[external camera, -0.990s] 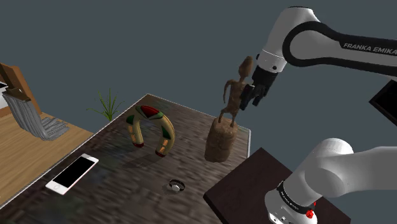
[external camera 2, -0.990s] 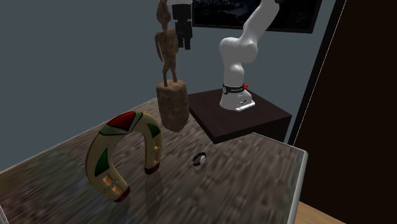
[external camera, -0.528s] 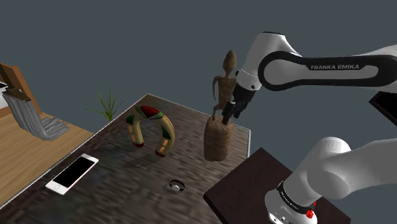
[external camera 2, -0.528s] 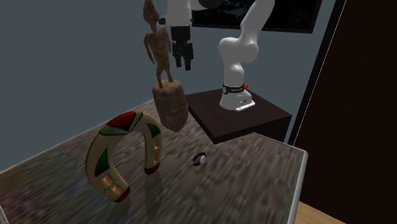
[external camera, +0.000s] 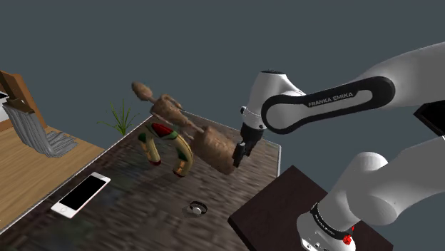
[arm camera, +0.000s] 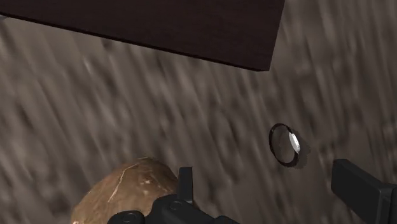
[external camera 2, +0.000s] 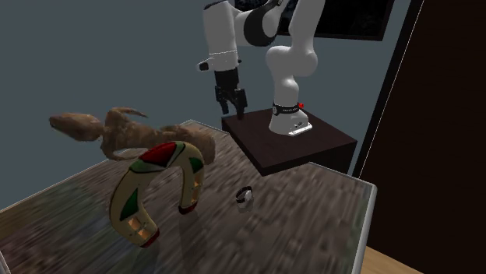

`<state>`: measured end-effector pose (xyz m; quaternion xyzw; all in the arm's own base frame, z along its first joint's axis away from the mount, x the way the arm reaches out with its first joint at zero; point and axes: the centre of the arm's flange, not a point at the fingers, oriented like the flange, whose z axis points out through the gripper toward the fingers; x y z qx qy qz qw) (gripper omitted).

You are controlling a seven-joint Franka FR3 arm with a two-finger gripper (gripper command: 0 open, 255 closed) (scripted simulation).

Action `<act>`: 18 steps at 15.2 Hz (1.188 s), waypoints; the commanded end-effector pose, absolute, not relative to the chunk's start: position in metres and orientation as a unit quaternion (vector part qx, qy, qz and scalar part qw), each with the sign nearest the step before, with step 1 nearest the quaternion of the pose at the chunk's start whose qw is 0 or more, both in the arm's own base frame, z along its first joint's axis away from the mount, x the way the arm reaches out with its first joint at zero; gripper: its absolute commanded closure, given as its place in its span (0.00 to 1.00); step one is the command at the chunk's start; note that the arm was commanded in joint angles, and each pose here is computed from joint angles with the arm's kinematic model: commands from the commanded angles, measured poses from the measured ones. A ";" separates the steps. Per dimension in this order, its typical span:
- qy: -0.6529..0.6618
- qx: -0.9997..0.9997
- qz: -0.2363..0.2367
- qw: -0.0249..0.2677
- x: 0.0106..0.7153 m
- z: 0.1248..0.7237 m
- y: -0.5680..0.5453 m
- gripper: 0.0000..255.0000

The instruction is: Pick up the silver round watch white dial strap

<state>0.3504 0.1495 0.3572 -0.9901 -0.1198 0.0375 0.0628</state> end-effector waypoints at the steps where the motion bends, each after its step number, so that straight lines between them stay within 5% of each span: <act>1: -0.138 -0.988 0.036 0.067 0.355 0.339 0.168 0.00; 18: -0.272 -0.957 0.026 0.097 0.366 0.185 0.301 0.00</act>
